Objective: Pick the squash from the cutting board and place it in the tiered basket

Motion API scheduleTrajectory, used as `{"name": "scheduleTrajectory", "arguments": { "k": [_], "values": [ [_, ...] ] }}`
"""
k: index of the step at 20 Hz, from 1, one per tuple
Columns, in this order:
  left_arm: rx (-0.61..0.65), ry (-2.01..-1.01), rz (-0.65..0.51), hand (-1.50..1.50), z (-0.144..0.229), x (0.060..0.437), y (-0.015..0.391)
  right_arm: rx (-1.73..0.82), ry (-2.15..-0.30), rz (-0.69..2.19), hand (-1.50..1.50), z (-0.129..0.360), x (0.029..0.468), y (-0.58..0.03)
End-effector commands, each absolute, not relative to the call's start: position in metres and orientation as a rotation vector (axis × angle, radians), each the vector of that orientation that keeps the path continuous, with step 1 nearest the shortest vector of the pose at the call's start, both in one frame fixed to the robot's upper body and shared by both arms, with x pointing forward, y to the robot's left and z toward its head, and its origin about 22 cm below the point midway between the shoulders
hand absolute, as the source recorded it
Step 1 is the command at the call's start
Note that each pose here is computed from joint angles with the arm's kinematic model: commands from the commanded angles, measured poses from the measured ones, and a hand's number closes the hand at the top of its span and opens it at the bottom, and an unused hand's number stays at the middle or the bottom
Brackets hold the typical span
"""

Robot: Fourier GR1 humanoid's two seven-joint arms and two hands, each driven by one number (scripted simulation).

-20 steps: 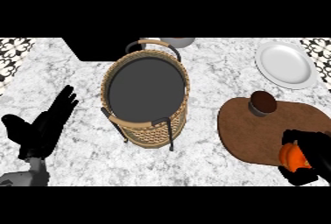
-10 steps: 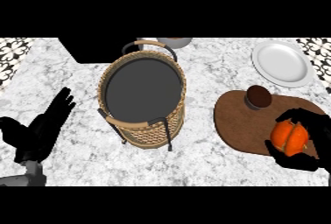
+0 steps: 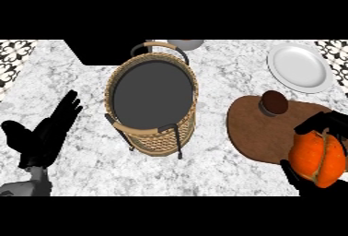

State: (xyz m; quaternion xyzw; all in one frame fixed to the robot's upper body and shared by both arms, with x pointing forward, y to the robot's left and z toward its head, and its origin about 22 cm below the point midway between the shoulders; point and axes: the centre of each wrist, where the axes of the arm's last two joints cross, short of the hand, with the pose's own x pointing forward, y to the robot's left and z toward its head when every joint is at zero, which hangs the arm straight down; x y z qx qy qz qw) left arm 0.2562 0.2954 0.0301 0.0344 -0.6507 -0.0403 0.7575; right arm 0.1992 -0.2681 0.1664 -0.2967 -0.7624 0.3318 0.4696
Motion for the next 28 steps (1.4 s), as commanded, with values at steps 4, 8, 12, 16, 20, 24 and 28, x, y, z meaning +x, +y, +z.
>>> {"name": "scheduleTrajectory", "arguments": {
  "k": [4, 8, 12, 16, 20, 24, 28],
  "values": [
    [0.078, -1.433, -0.095, 0.0, 0.035, 0.27, 0.292, -0.668, -1.903, 0.854, 1.5, 0.216, 0.188, -0.199],
    [0.09, -1.414, -0.112, 0.0, 0.03, 0.258, 0.285, -0.649, -1.866, 0.898, 1.5, 0.215, 0.215, -0.137],
    [0.075, -1.426, -0.111, 0.0, 0.032, 0.254, 0.288, -0.63, -1.842, 0.856, 1.5, 0.234, 0.213, -0.093],
    [0.07, -1.423, -0.1, 0.0, 0.047, 0.274, 0.275, -0.632, -1.823, 0.858, 1.5, 0.221, 0.243, -0.065],
    [0.078, -1.424, -0.105, 0.0, 0.032, 0.259, 0.303, -0.628, -1.768, 0.863, 1.5, 0.205, 0.246, -0.043],
    [0.078, -1.41, -0.097, 0.0, 0.027, 0.268, 0.284, -0.646, -1.723, 0.865, 1.5, 0.202, 0.26, -0.036],
    [0.066, -1.412, -0.108, 0.0, 0.021, 0.244, 0.298, -0.629, -1.705, 0.904, 1.5, 0.171, 0.259, -0.025]
  ]
}}
